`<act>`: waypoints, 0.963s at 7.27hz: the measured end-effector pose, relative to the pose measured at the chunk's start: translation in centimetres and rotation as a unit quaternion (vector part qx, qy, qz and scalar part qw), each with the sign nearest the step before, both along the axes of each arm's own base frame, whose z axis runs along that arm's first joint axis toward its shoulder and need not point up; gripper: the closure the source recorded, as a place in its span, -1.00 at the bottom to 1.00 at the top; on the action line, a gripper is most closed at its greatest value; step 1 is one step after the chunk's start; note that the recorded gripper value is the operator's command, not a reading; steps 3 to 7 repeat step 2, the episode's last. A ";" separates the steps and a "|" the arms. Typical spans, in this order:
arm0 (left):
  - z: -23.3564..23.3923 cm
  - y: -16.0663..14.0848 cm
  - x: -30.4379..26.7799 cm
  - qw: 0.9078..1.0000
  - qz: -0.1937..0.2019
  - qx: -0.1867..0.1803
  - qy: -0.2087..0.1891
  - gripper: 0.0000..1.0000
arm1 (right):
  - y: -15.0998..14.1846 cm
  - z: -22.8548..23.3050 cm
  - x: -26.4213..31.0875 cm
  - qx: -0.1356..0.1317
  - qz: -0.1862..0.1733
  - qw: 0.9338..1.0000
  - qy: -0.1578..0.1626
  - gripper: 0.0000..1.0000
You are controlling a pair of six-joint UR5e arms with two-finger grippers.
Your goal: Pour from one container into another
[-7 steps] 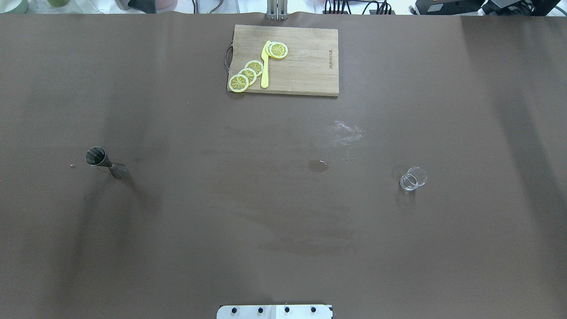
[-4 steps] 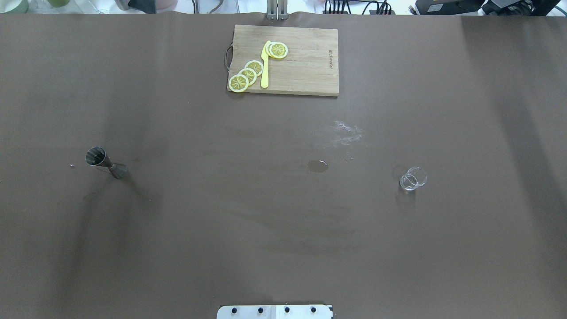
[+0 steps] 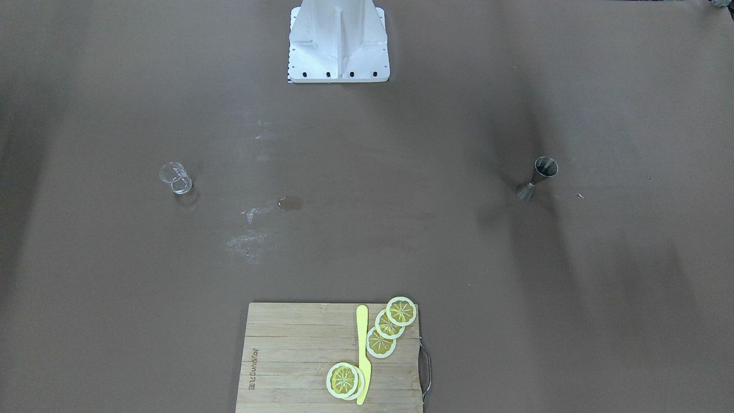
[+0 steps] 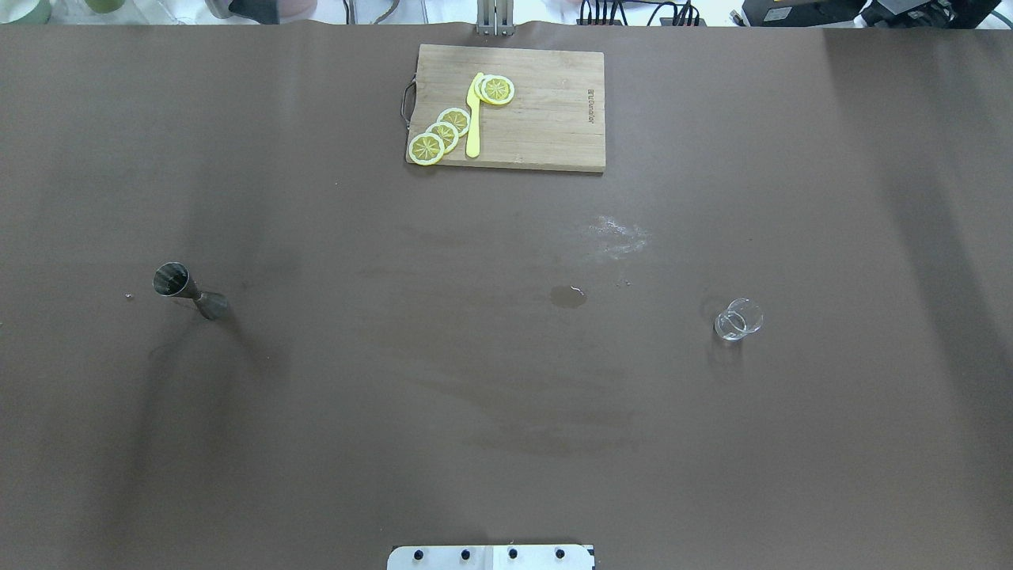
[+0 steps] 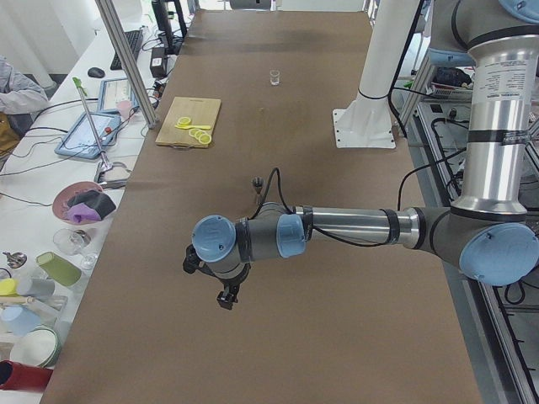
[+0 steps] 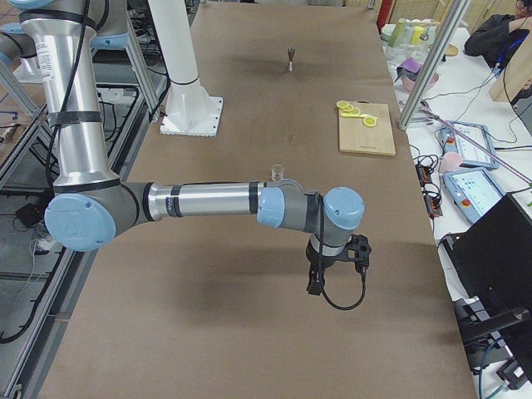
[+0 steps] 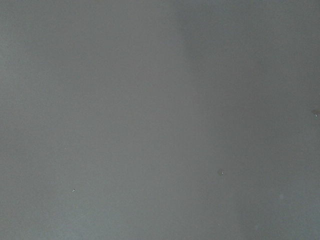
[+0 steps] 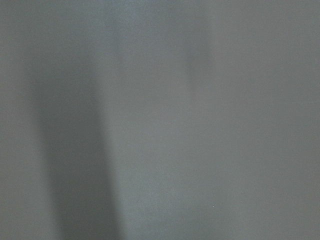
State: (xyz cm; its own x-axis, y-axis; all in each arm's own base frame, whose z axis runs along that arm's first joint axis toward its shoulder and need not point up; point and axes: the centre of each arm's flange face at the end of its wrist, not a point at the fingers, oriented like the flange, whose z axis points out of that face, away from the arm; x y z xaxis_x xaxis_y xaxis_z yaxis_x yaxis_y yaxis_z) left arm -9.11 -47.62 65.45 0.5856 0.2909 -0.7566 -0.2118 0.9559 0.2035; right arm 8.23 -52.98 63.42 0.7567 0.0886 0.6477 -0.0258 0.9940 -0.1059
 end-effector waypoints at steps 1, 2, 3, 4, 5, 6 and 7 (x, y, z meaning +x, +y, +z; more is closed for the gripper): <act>0.0 0.1 0.0 1.000 0.000 0.000 0.000 -0.97 | 0.0 0.0 0.0 0.000 0.000 1.000 0.000 -1.00; 0.0 0.1 0.0 1.000 -0.001 0.000 0.000 -0.97 | 0.0 0.0 0.0 0.000 0.000 1.000 0.000 -1.00; 0.0 0.1 0.0 1.000 -0.001 0.000 0.000 -0.97 | 0.0 0.0 0.0 0.000 0.000 1.000 0.000 -1.00; 0.0 0.1 0.0 1.000 -0.001 0.000 0.000 -0.97 | 0.0 0.0 0.0 0.000 0.000 1.000 0.000 -1.00; 0.0 0.1 0.0 1.000 -0.001 0.000 0.000 -0.97 | 0.0 0.0 0.0 0.000 0.000 1.000 0.000 -1.00; 0.0 0.1 0.0 1.000 -0.001 0.000 0.000 -0.97 | 0.0 0.0 0.0 0.000 0.000 1.000 0.000 -1.00; 0.0 0.1 0.0 1.000 -0.001 0.000 0.000 -0.97 | 0.0 0.0 0.0 0.000 0.000 1.000 0.000 -1.00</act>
